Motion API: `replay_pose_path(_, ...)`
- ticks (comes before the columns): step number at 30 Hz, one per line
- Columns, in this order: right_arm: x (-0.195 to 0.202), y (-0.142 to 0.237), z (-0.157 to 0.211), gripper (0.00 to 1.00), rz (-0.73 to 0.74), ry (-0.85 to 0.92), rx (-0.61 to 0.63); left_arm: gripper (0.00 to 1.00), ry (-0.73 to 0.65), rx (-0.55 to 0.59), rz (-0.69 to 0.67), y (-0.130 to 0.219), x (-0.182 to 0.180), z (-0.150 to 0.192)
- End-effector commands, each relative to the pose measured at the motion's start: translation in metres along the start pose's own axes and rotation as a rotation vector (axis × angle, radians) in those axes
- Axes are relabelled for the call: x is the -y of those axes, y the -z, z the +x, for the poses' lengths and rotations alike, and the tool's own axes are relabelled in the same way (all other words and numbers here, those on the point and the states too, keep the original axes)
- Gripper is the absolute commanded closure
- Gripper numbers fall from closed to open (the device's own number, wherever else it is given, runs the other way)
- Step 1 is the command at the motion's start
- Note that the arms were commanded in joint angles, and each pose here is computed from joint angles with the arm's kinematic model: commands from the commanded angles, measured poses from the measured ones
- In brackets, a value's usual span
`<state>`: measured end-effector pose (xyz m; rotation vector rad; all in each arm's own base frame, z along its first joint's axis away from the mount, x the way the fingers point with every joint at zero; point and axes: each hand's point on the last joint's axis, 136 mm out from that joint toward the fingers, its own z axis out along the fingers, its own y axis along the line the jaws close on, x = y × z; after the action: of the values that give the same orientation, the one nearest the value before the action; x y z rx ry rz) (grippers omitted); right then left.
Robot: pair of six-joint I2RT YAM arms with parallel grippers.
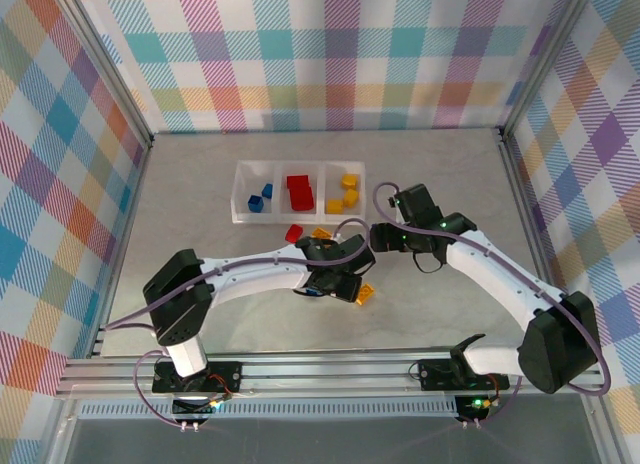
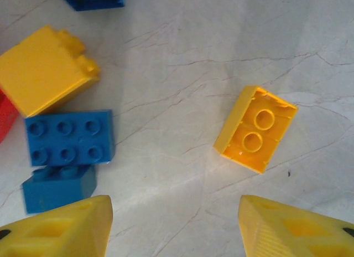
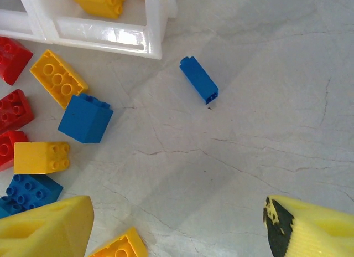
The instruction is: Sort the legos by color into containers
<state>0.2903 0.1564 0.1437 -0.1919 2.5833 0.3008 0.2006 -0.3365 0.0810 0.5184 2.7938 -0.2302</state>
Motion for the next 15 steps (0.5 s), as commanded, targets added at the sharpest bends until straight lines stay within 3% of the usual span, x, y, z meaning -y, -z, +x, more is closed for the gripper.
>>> replay_pose_path(1,0.005,0.010,-0.002,0.19,-0.007,-0.045,0.018,0.37,-0.060,-0.014,0.060,-0.007,0.022,-0.005)
replay_pose_path(15,0.032,0.026,-0.002,0.15,0.003,-0.144,0.041,0.33,-0.239,-0.061,0.171,-0.032,0.059,-0.004)
